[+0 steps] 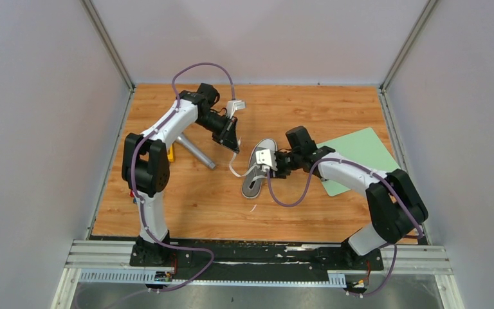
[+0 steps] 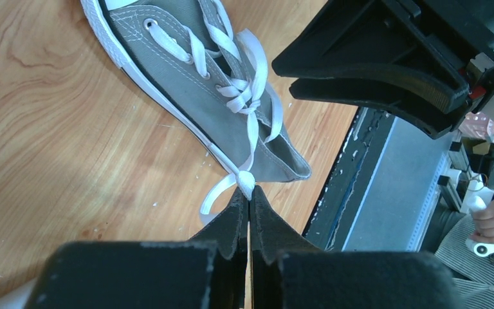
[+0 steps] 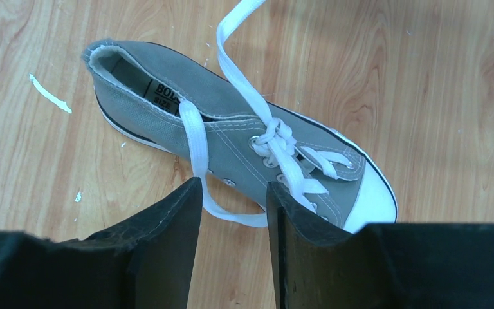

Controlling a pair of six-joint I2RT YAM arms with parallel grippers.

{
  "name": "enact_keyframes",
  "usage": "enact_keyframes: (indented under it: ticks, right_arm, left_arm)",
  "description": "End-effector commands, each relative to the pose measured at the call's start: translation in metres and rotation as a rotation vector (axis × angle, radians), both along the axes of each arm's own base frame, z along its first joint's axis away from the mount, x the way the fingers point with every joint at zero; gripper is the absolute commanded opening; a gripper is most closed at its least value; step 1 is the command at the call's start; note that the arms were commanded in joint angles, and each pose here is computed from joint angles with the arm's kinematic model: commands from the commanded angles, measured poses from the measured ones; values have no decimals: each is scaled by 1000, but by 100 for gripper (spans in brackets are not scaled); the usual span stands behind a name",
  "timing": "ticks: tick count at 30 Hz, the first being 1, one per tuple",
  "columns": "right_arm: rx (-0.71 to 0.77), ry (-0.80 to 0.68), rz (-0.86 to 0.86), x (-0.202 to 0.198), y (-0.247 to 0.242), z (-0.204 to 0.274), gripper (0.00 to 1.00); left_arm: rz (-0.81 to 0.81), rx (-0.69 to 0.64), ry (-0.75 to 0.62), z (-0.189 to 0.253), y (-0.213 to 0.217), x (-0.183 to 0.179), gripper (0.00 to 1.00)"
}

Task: Tie the shoes
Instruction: Wrap the shoelace around the shoelace.

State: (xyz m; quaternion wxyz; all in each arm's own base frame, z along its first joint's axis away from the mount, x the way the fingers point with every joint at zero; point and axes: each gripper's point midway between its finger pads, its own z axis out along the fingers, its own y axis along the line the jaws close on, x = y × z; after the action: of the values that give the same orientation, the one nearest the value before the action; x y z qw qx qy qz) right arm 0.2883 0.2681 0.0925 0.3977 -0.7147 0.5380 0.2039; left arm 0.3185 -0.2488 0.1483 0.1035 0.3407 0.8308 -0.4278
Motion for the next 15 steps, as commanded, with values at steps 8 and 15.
enact_keyframes:
  ticks: [8,15]
  right_arm:
    - [55,-52,176,-10,19,-1,39]
    - [25,-55,206,-15,18,-16,41]
  left_arm:
    - [18,-11,-27,15,-3,1,0]
    - [22,-8,-32,14,-2,2,0]
